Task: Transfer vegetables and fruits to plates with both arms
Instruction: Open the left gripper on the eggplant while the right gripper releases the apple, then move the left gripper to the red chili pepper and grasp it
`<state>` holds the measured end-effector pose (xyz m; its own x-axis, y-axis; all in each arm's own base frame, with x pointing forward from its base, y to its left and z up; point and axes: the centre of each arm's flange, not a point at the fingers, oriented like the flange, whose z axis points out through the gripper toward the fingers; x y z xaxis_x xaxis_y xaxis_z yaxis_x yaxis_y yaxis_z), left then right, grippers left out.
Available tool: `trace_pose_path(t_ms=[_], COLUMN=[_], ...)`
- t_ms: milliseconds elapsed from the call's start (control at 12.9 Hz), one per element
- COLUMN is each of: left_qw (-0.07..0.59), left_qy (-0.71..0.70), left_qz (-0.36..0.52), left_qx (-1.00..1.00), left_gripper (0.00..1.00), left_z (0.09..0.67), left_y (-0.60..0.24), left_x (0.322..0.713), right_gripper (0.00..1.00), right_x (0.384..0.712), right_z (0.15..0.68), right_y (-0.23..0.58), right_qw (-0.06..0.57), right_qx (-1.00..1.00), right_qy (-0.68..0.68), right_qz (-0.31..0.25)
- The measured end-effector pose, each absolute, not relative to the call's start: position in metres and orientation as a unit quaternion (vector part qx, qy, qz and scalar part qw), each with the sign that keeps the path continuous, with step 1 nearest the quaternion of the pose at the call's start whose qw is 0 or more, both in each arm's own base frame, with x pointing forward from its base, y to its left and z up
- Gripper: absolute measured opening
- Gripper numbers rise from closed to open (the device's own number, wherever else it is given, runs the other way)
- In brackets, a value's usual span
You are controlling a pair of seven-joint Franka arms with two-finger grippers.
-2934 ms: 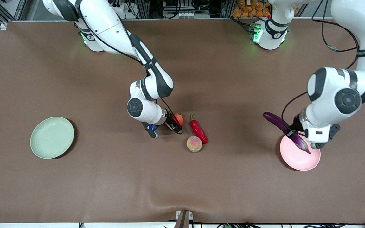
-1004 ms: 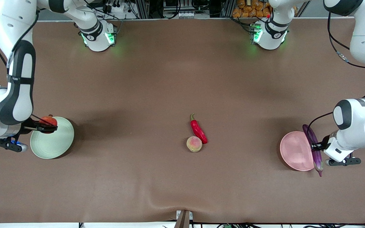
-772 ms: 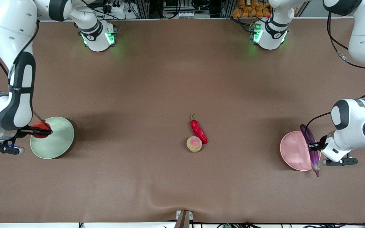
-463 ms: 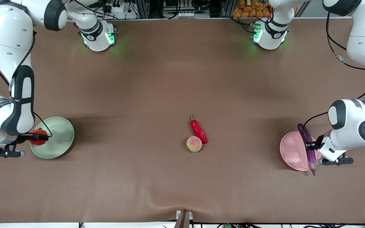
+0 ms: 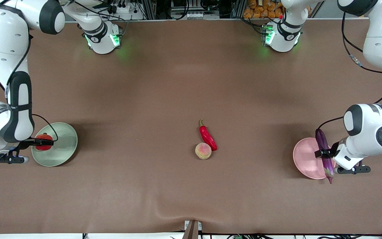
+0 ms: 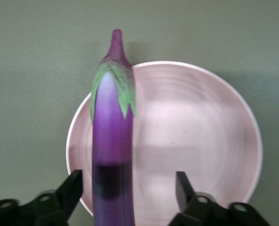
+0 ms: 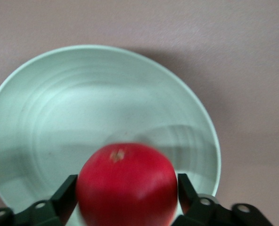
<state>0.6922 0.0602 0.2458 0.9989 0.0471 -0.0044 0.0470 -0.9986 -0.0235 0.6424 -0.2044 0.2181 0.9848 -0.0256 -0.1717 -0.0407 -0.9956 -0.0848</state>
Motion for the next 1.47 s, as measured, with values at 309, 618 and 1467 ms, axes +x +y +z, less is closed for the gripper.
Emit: trace_pose_path(t_ms=[309, 618, 1467], left_qw=[-0.040, -0.065, -0.051], left_qy=[-0.084, -0.191, -0.205], left_qz=[0.032, 0.056, 0.023], left_qx=[-0.995, -0.978, -0.977], left_gripper=[1.00, 1.00, 1.00], left_z=[0.300, 0.318, 0.280], left_y=[0.005, -0.093, -0.375], left_x=[0.687, 0.676, 0.588], right_gripper=[1.00, 1.00, 1.00], right_x=[0.648, 0.657, 0.668], right_z=[0.248, 0.297, 0.355], right_y=[-0.197, -0.193, -0.071], right_qw=[0.075, 0.098, 0.143], right_qx=[-0.991, -0.986, -0.952], right_qy=[0.005, -0.006, 0.132], right_qz=[0.115, 0.134, 0.235])
